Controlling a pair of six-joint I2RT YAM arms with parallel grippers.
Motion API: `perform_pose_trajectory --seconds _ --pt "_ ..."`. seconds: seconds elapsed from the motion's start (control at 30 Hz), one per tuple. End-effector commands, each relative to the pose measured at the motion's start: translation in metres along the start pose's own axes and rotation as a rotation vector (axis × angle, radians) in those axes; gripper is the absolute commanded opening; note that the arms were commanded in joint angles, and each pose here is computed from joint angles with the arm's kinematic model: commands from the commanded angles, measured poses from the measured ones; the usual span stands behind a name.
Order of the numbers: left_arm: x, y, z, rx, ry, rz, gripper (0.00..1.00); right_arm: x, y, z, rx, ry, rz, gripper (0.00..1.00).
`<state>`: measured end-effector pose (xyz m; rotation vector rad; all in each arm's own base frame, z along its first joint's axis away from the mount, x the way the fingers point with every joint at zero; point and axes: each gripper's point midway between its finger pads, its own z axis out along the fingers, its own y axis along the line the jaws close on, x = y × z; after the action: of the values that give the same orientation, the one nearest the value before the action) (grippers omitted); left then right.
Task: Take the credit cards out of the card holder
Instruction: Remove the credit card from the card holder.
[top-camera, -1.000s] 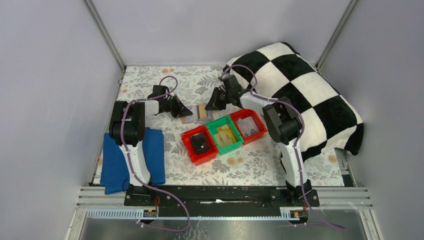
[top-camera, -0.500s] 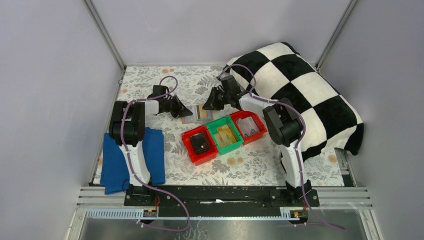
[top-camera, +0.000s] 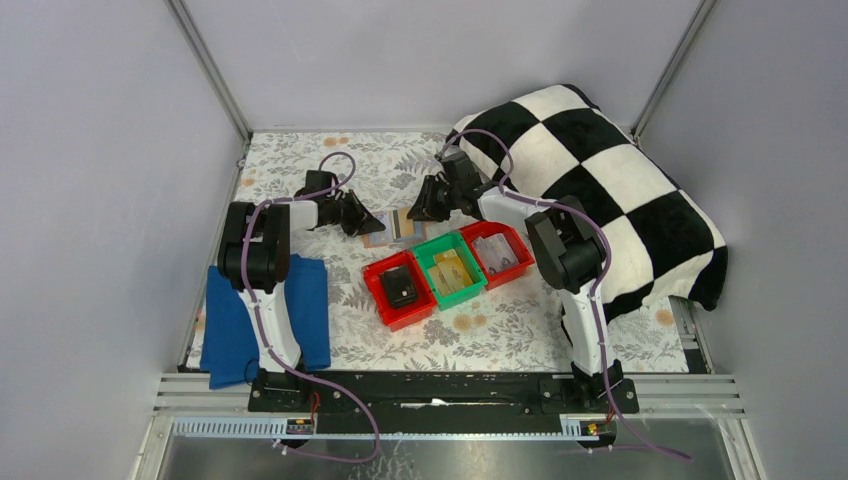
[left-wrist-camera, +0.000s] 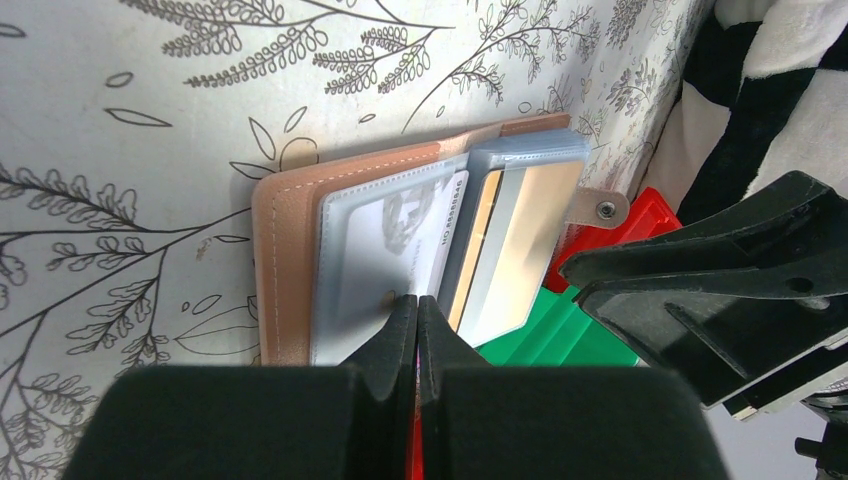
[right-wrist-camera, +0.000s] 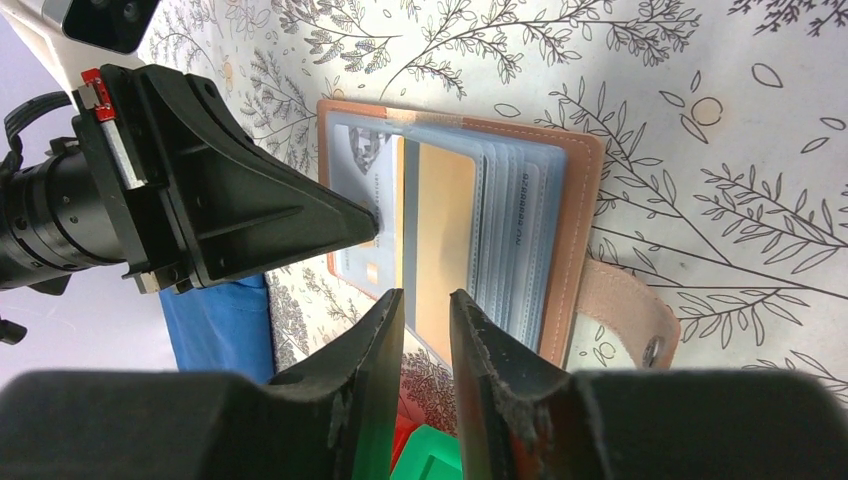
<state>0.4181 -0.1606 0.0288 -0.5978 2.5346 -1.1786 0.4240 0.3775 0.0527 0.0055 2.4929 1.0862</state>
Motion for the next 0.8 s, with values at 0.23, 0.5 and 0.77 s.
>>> perform_pose_trajectory --seconds 0.23,0.5,0.77 --pt "-0.006 -0.011 -0.010 0.018 -0.034 0.044 0.00 0.001 0.003 0.008 -0.011 0.013 -0.017 0.32" --pt "-0.005 -0.012 -0.010 0.021 -0.034 0.048 0.00 0.006 0.001 0.013 -0.021 0.035 -0.012 0.32" --pt "-0.006 -0.014 -0.011 0.029 -0.033 0.052 0.01 0.014 -0.001 0.020 -0.021 0.065 -0.006 0.32"
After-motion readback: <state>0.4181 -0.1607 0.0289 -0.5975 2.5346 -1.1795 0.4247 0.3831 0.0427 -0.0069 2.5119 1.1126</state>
